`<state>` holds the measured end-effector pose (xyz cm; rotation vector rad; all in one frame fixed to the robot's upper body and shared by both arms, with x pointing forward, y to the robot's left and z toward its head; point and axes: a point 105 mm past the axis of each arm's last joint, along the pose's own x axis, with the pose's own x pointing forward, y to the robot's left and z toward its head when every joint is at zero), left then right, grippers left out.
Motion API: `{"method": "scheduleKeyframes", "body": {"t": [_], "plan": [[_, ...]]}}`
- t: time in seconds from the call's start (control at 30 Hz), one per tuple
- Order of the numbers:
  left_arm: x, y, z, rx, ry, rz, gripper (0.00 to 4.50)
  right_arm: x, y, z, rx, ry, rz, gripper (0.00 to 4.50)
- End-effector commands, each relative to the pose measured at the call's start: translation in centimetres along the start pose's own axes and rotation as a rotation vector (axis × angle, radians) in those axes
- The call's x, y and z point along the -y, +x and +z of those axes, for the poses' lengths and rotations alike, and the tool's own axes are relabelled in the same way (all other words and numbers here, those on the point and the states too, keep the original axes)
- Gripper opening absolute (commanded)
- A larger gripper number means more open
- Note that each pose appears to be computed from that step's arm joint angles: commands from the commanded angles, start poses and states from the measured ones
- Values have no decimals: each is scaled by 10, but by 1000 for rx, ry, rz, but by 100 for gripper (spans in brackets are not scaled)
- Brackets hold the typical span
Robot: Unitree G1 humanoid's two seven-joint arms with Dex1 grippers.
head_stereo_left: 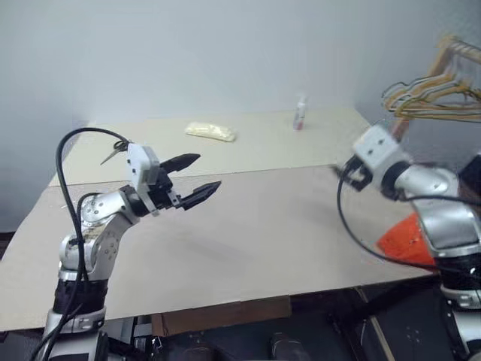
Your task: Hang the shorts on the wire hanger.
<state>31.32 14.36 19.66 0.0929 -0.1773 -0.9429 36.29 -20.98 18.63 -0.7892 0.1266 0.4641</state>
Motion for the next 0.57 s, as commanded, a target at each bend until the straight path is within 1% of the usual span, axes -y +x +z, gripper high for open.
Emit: {"method": "scheduleKeyframes", "body": {"t": [0.03, 0.17, 0.57], "plan": [[5, -2, 8, 5, 45, 5, 450, -13, -6, 8, 28, -75, 90, 449], [8, -5, 2, -29, 51, 3, 450, -24, -4, 2, 10, -84, 140, 449], [9, -7, -12, -92, 75, -15, 450, -35, -5, -6, -26, -97, 154, 449]]}}
